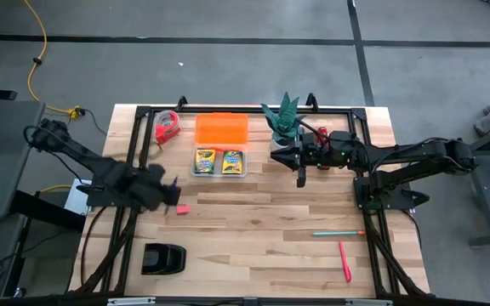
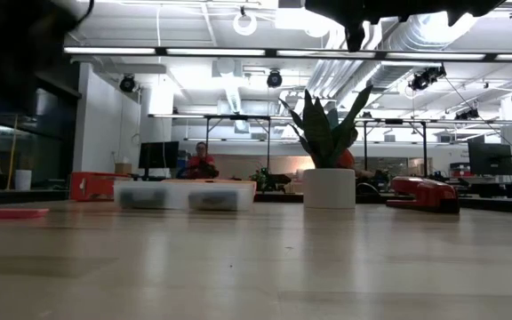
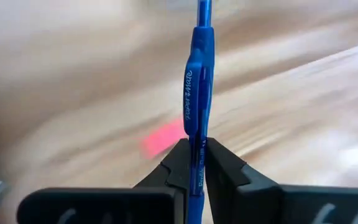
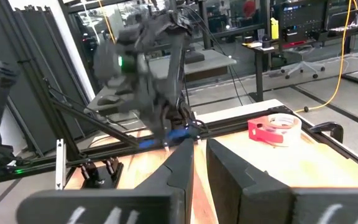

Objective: Pack school essentials
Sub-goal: Put the blue pen into the orange supply box, then put the light blue pencil into the orange supply box

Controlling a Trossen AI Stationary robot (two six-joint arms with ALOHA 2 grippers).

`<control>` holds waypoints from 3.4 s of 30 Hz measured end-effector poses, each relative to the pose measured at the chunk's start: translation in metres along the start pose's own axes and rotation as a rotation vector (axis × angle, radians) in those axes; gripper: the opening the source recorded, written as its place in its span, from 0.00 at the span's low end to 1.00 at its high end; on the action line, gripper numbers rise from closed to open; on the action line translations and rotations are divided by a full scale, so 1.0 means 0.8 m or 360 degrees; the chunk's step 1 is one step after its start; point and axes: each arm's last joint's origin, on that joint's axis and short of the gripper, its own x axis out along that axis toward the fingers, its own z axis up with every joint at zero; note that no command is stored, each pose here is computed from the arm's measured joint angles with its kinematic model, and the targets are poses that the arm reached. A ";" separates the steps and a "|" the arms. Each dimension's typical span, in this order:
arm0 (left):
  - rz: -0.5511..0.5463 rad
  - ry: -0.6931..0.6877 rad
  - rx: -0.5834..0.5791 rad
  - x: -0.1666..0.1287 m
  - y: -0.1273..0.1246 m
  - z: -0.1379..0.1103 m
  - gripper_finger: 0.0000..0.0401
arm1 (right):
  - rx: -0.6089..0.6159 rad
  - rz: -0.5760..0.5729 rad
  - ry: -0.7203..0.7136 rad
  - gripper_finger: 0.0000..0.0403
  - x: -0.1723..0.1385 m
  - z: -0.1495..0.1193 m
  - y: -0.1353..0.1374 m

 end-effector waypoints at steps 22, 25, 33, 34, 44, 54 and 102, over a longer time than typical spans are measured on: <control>-0.1331 -0.1413 0.1196 -0.090 -0.089 0.113 0.05 | -0.0020 0.0219 -0.0211 0.08 -0.002 0.018 0.008; -0.1420 -0.1393 0.1313 -0.089 -0.090 0.120 0.05 | -0.0033 0.0274 -0.0299 0.08 -0.003 0.025 0.010; -0.1439 -0.1252 0.1368 -0.071 -0.098 0.123 0.05 | -0.0036 0.0293 -0.0313 0.08 -0.004 0.026 0.010; -0.1436 -0.1246 0.1368 -0.069 -0.099 0.124 0.05 | -0.0036 0.0293 -0.0313 0.08 -0.004 0.026 0.010; -0.1212 -0.1258 0.1374 -0.059 -0.104 0.130 0.05 | -0.0036 0.0292 -0.0311 0.08 -0.004 0.026 0.010; -0.0262 -0.0598 0.1680 0.000 -0.123 0.205 0.05 | -0.0031 0.0276 -0.0267 0.08 -0.003 0.022 0.009; 0.0359 0.0156 0.2122 0.170 -0.129 0.271 0.34 | -0.0020 0.0181 -0.0260 0.08 -0.002 0.021 0.007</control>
